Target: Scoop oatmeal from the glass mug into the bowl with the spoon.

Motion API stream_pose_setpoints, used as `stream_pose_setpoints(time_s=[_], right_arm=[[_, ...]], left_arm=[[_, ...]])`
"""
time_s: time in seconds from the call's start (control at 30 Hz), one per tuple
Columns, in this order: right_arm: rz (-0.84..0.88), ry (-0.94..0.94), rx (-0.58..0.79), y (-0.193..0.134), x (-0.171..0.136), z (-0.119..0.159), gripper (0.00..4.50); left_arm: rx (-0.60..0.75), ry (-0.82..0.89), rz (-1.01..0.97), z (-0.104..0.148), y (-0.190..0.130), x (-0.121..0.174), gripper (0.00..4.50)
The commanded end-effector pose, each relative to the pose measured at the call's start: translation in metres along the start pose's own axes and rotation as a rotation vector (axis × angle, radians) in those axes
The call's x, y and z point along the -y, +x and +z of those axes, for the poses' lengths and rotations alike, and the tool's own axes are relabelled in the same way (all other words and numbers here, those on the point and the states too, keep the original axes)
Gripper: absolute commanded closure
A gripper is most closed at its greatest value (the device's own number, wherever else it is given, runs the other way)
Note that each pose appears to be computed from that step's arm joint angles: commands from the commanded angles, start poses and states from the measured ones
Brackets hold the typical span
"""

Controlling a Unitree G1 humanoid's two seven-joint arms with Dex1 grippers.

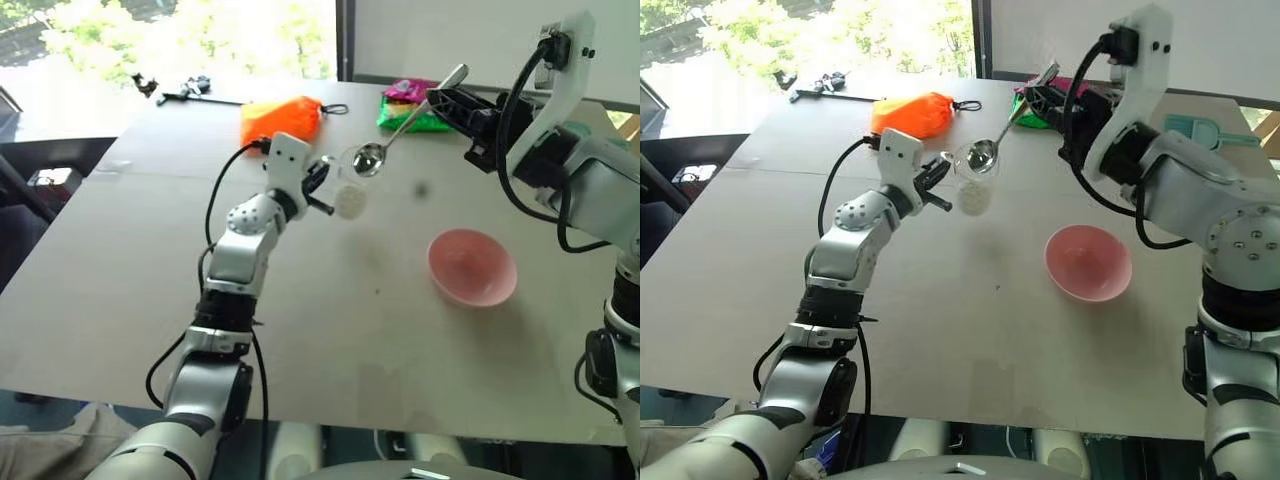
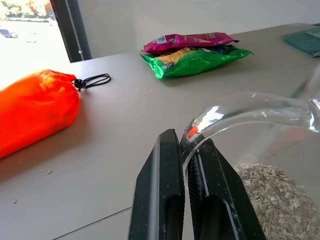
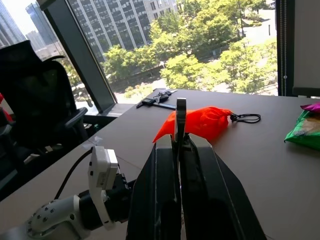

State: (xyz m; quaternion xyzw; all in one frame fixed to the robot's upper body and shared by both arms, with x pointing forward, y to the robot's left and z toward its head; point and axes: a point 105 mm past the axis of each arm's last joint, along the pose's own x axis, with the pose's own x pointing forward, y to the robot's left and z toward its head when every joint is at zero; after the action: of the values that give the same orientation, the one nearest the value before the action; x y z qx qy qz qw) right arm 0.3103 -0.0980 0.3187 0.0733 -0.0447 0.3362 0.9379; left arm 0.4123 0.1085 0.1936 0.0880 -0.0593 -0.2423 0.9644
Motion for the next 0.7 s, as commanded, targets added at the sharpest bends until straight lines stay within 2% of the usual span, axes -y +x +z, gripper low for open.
stream_pose_setpoints(time_s=[0.03, 0.13, 0.47, 0.7], right_arm=[[-0.027, -0.176, -0.039, 0.01, 0.001, -0.009, 4.5], [-0.005, -0.215, -0.074, 0.03, -0.005, -0.029, 4.5], [0.028, -0.371, -0.136, 0.046, -0.008, -0.05, 4.5], [0.06, -0.329, -0.151, 0.05, -0.012, -0.057, 4.5]], left_arm=[[0.111, 0.055, -0.015, 0.028, 0.002, 0.003, 4.49], [0.12, 0.058, -0.021, 0.028, 0.004, 0.004, 4.49], [0.15, 0.072, -0.039, 0.03, 0.008, 0.011, 4.49], [0.174, 0.091, -0.05, 0.032, 0.009, 0.015, 4.49]])
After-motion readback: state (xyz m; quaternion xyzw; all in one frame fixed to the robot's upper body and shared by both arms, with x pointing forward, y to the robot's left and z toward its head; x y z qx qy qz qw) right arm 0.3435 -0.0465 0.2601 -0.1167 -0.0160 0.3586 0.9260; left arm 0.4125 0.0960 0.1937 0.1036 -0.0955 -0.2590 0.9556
